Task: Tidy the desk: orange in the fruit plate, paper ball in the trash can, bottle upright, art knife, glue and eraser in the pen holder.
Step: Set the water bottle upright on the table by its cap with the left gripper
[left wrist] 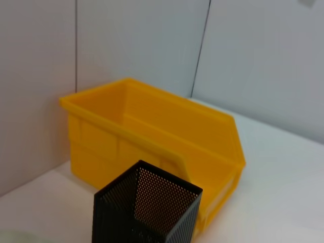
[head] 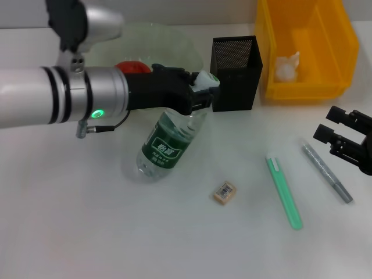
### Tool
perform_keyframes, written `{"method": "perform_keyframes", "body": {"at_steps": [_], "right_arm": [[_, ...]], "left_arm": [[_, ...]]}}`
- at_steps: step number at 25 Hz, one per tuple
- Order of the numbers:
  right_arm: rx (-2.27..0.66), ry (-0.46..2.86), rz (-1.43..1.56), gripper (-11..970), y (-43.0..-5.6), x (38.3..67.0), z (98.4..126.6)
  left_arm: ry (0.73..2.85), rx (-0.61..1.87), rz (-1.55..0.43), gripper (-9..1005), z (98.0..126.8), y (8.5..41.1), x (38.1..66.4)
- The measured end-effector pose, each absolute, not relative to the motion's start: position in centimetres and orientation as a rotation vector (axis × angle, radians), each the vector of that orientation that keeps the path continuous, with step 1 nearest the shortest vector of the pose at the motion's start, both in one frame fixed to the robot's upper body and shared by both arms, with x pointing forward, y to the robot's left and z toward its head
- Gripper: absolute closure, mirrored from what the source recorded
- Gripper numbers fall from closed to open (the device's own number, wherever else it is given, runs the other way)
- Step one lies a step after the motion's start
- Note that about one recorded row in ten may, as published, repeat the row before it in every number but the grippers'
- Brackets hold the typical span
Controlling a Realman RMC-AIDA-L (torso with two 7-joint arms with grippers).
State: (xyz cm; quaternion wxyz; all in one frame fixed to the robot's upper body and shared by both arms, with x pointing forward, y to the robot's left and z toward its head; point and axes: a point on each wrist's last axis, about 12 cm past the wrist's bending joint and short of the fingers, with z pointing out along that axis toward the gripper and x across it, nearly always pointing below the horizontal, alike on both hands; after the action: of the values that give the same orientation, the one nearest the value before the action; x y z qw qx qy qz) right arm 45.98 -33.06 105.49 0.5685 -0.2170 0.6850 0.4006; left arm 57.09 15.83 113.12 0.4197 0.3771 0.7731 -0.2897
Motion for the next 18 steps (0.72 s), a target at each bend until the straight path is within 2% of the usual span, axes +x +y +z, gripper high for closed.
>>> {"method": "perform_keyframes", "body": {"at_steps": [9,18], "right_arm": [[-0.485,1.598,0.937,306,-33.0,46.1,105.5],[-0.470,1.614,0.926,306,-32.7,46.5,105.2]], "left_arm": [[1.814,0.811,-0.822,551,112.6,18.7,56.5],[1.751,0.774,-0.863,551,111.9,20.1,55.9]]}}
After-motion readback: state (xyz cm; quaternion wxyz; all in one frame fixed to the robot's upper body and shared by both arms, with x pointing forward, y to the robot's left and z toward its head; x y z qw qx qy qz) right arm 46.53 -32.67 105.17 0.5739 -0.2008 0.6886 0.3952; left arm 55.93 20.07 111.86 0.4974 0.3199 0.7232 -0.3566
